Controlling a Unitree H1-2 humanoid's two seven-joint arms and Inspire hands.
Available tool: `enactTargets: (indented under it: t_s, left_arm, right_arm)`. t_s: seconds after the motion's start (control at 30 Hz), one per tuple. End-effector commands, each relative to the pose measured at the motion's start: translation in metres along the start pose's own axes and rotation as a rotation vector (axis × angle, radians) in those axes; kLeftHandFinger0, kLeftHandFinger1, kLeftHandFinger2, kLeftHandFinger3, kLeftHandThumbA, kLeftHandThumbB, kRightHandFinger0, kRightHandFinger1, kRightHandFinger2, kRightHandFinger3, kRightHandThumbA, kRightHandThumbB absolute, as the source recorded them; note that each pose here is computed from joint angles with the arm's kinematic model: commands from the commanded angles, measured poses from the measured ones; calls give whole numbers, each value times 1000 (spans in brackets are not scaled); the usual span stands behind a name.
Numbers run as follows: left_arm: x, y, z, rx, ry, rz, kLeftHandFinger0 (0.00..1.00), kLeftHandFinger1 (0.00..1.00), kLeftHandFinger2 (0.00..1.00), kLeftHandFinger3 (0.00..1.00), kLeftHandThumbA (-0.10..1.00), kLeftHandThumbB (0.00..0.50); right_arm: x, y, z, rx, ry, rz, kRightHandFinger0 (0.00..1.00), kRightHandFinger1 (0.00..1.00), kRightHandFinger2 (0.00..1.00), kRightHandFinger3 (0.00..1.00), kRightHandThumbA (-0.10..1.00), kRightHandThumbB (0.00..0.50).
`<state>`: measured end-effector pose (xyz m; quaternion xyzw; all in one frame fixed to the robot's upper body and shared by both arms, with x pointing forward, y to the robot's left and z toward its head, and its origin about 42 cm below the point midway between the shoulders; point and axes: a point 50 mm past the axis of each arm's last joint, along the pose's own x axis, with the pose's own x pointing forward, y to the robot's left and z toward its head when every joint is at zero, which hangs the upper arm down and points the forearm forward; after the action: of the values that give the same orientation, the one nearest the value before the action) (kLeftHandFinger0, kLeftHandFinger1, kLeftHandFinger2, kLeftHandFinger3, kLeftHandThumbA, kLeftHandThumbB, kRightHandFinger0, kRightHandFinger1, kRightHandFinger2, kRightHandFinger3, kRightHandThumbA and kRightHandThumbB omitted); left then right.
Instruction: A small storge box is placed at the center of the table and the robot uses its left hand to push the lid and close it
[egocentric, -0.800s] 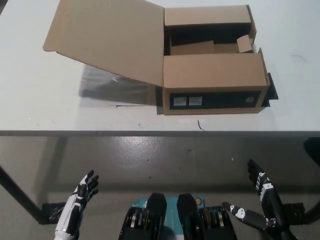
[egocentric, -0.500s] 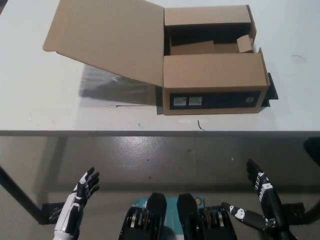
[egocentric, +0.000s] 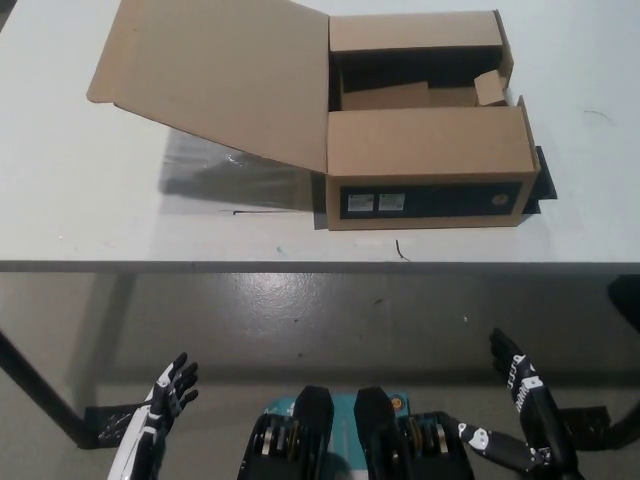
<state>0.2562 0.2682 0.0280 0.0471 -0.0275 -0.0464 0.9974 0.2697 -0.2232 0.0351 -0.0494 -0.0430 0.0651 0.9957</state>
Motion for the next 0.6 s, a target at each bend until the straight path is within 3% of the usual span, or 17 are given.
enactTargets:
  t_s: [0.0, 0.33, 0.57]
  left_arm:
    - [1, 5, 5, 9, -46, -5, 1000, 1000, 1000, 1000, 1000, 417]
    - [-7, 4, 0, 0, -25, -2, 1000, 1000, 1000, 1000, 1000, 414]
    - [0, 3, 3, -7, -39, -4, 1000, 1000, 1000, 1000, 1000, 444]
  right_arm:
    - [-1, -1, 6, -2, -62, -1, 1000, 1000, 1000, 1000, 1000, 312]
    - [-4, 1, 3, -4, -49, 6, 1000, 1000, 1000, 1000, 1000, 315]
    - [2, -1, 4, -26, -53, 11, 1000, 1000, 1000, 1000, 1000, 310]
